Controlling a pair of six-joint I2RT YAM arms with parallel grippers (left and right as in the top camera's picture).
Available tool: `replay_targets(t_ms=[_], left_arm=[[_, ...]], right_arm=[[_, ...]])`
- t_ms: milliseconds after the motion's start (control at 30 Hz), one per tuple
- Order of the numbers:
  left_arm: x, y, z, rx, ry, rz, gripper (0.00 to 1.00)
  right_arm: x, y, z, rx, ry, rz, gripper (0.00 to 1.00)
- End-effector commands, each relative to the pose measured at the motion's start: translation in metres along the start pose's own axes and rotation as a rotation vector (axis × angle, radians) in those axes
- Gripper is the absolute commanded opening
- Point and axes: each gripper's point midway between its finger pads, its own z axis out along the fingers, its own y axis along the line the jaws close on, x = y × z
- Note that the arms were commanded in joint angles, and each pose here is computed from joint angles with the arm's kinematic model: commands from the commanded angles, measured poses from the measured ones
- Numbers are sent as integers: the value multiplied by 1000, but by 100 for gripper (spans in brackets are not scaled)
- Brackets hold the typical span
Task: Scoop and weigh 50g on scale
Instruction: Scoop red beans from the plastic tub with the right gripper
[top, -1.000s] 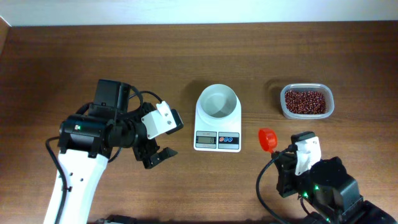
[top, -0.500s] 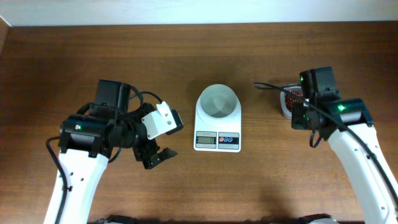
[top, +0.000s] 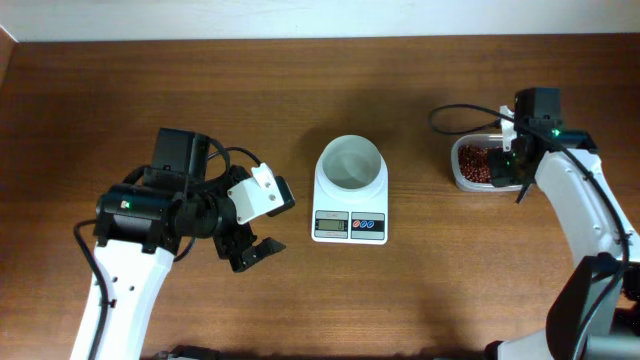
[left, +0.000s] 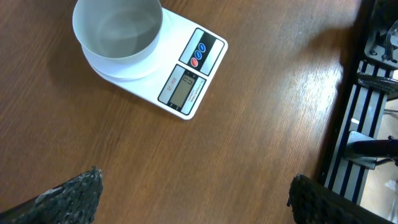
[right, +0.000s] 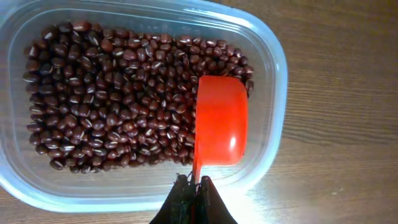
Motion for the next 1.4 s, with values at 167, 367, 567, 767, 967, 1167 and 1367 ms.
replay_targets(t_ms=[167, 367, 567, 767, 967, 1167, 1367], left_arm=[[-2, -2, 0, 11, -16, 4, 99], [-2, -2, 0, 11, -17, 4, 99], [-2, -2, 0, 11, -17, 4, 99], [-2, -2, 0, 11, -16, 4, 99], [-2, -2, 0, 11, -17, 4, 99], [-2, -2, 0, 11, -16, 4, 99], [-2, -2, 0, 11, -16, 4, 99]], right_arm=[[5, 29, 12, -451, -3, 127, 4], [4, -1, -2, -663, -95, 354, 4], [9, 3, 21, -755, -55, 411, 4], [10, 12, 28, -896, -49, 475, 4], [8, -13, 9, -1030, -143, 603, 4], [13, -23, -3, -1100, -173, 659, 4], [29, -28, 0, -1059, -181, 590, 4]])
